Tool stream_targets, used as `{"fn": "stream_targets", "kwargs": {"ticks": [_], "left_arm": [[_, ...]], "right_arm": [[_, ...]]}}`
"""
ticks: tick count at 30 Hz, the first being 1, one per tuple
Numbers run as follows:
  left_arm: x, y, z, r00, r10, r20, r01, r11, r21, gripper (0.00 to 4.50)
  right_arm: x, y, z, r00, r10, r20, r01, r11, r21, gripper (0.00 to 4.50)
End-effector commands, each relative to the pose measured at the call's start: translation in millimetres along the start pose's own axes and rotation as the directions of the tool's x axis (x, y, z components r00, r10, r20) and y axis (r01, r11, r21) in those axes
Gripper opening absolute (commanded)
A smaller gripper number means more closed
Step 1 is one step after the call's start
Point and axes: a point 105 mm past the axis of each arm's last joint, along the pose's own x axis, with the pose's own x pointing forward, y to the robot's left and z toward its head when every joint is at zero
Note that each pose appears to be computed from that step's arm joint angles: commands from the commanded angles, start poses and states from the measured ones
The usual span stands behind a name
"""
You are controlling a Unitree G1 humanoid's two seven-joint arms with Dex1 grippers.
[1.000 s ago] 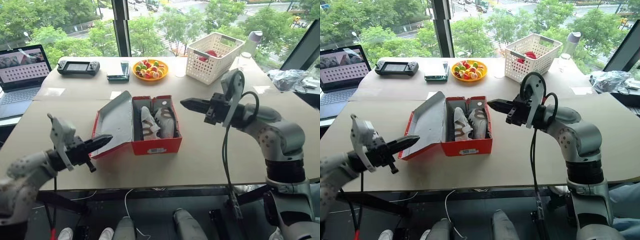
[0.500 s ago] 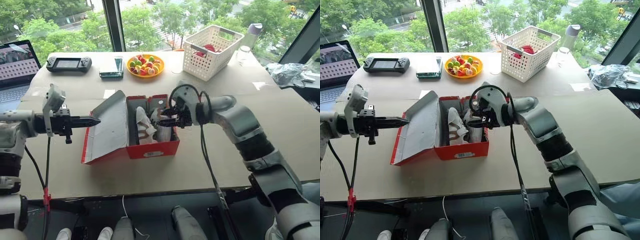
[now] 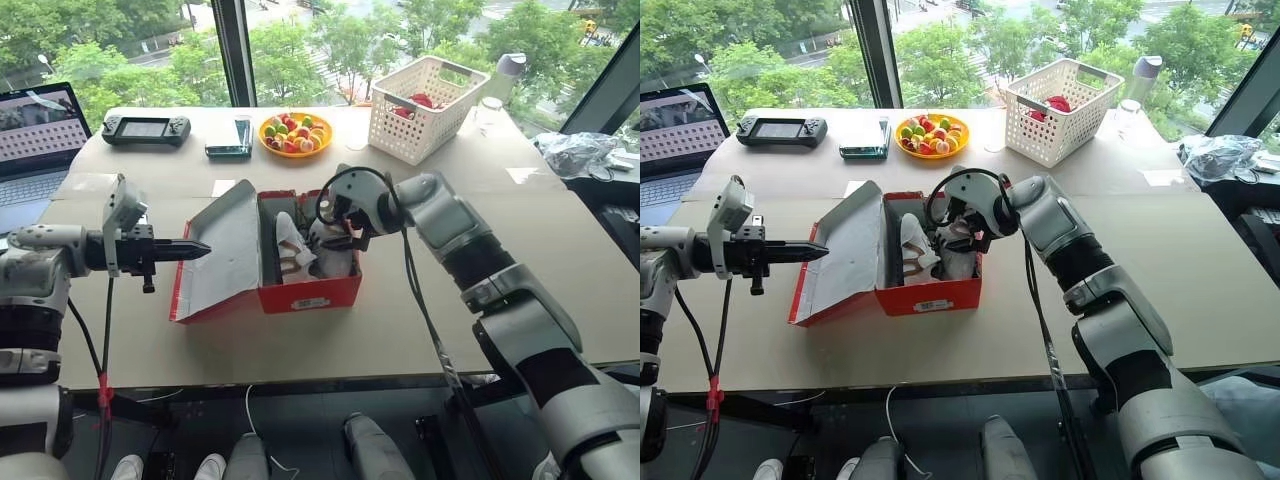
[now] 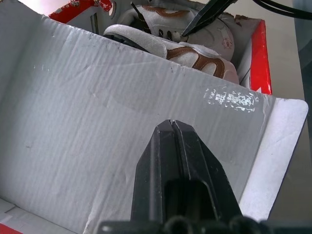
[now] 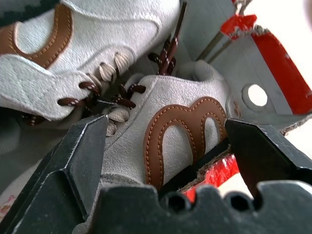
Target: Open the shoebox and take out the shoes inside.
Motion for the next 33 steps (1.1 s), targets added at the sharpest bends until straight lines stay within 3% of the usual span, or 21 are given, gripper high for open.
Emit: {"fn": "stream_targets", "kwargs": {"ticks": [1, 11, 14, 20, 27, 33], "left_arm": [[-2, -4, 10, 0.999, 0.005, 0.033, -0.007, 0.999, 0.048, 0.0], [-2, -4, 11, 0.999, 0.025, 0.04, -0.027, 0.998, 0.049, 0.0], [-1, -5, 12, 0.999, 0.023, 0.041, -0.025, 0.998, 0.051, 0.0], [-1, -5, 14, 0.999, 0.021, 0.045, -0.024, 0.998, 0.055, 0.0], [-1, -5, 13, 0.999, 0.02, 0.045, -0.023, 0.998, 0.056, 0.0], [3, -5, 16, 0.999, 0.016, 0.045, -0.018, 0.998, 0.061, 0.0]], "right_arm": [[4, -7, -23, 0.99, -0.097, -0.099, 0.102, 0.994, 0.047, 4.45], [27, 31, -35, 0.994, -0.006, -0.107, 0.019, 0.993, 0.12, 4.45], [28, 33, -36, 0.993, -0.012, -0.118, 0.026, 0.993, 0.113, 3.8], [30, 33, -37, 0.993, -0.016, -0.119, 0.031, 0.992, 0.122, 1.94], [33, 37, -39, 0.992, -0.017, -0.123, 0.035, 0.99, 0.14, 1.94], [21, 27, -9, 0.998, -0.065, -0.018, 0.067, 0.981, 0.18, 1.94]]}}
